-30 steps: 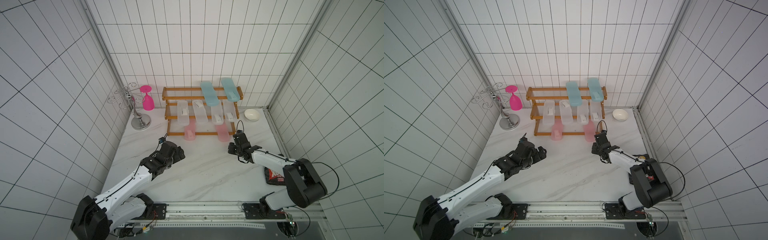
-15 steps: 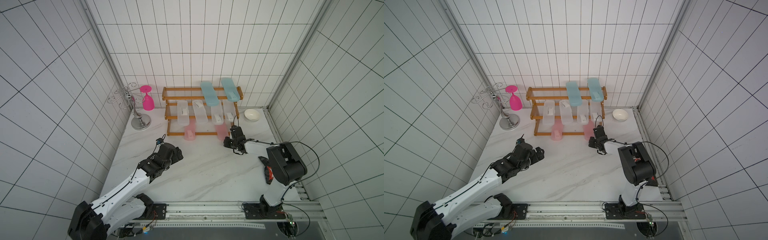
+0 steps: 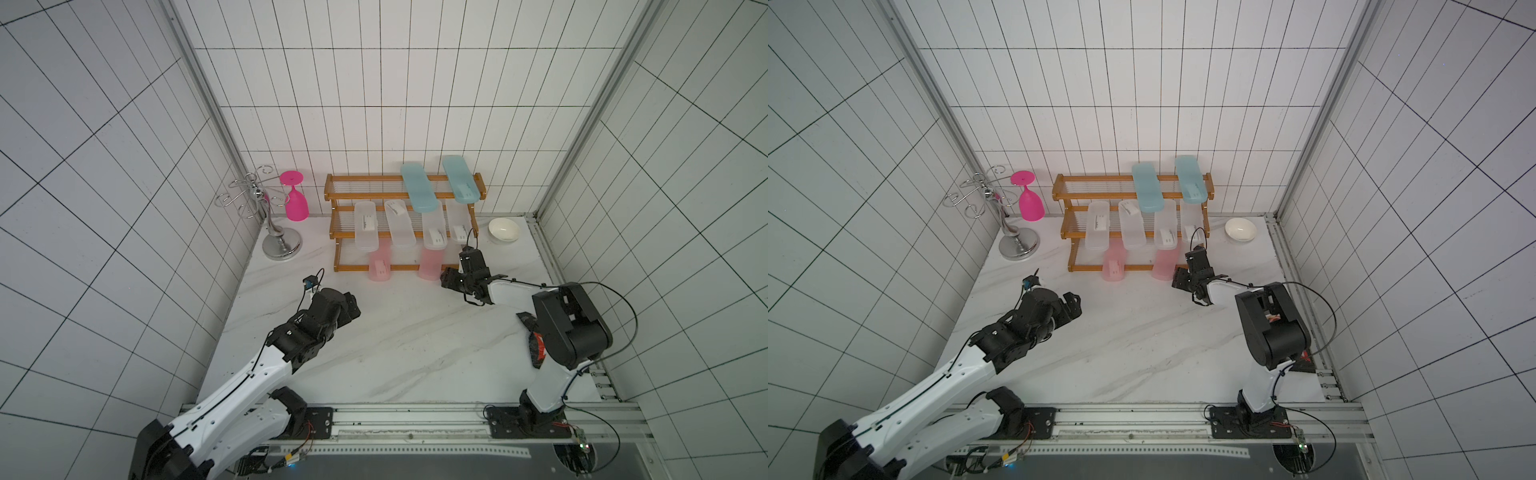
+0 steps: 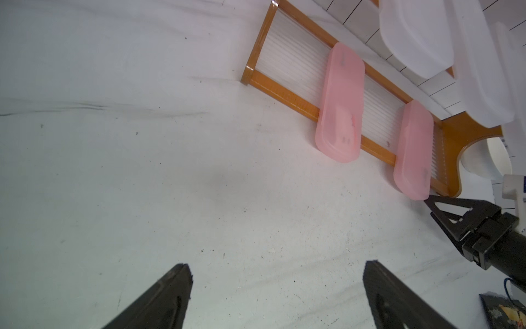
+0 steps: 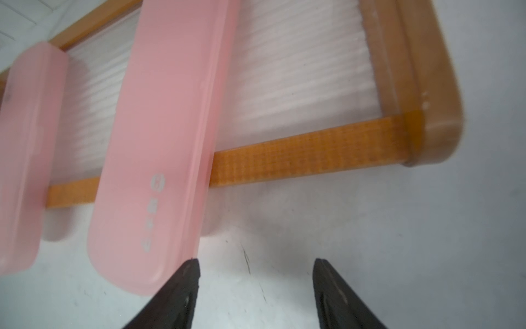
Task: Place the pencil cases on the shelf according to color
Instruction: Adjust the pencil case on the shelf, then reset both arms
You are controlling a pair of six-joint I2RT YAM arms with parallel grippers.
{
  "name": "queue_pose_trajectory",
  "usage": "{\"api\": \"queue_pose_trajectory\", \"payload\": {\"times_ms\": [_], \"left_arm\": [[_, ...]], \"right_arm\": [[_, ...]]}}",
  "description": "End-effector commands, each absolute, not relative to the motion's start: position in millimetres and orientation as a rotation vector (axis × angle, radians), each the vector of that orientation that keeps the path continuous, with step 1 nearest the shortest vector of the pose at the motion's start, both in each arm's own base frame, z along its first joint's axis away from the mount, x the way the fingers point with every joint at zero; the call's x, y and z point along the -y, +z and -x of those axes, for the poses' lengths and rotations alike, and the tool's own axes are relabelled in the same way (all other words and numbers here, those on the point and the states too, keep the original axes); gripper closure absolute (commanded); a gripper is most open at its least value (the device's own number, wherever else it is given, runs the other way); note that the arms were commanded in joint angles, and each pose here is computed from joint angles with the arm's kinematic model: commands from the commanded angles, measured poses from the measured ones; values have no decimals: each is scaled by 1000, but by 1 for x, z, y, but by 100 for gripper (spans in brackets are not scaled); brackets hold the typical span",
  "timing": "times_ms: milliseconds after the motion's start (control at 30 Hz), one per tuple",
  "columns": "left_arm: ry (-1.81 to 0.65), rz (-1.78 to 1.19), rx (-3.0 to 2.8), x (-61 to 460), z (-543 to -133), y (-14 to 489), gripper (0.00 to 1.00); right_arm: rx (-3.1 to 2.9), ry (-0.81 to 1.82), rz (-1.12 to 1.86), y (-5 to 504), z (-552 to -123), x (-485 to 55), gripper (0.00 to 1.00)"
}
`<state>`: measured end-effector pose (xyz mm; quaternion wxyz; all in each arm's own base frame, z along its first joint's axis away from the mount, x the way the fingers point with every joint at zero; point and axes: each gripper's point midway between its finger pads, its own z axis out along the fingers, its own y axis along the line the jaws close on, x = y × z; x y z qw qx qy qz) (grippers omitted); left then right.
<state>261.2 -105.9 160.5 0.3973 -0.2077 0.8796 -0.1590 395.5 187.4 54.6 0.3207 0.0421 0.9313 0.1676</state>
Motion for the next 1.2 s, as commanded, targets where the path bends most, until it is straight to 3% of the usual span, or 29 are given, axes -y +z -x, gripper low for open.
{"api": "queue_pose_trajectory", "payload": {"times_ms": [0, 100, 267, 333, 367, 567, 700, 767, 900, 1167], "left_arm": [[-331, 488, -2075, 90, -272, 201, 2], [-308, 432, -2024, 87, -277, 222, 2], [-347, 518, -1989, 72, -284, 223, 2], [-379, 460, -1978, 75, -291, 221, 1], [-375, 414, -1983, 76, -293, 222, 1], [-146, 276, -1881, 58, -306, 240, 2], [35, 339, -1688, 26, -316, 246, 1], [56, 403, -1683, 7, -324, 235, 1], [155, 465, -1748, -26, -337, 197, 2], [226, 360, -1663, -27, -355, 157, 1]], "right_arm": [[-2453, 320, -143, 63, -373, -159, 20], [-2411, 323, -141, 82, -357, -148, 18], [-2389, 639, 14, 92, -334, -195, 16], [-2389, 559, 21, 92, -327, -191, 7], [-2368, 518, 1, 95, -325, -183, 0], [-2134, 73, -172, 150, -326, -94, 1], [-2052, -209, -63, 175, -334, -41, 1], [-2064, -216, -77, 169, -344, -14, 1], [-2092, -8, -431, 139, -358, 43, 0], [-2006, -141, -378, 109, -390, 61, 1]]}}
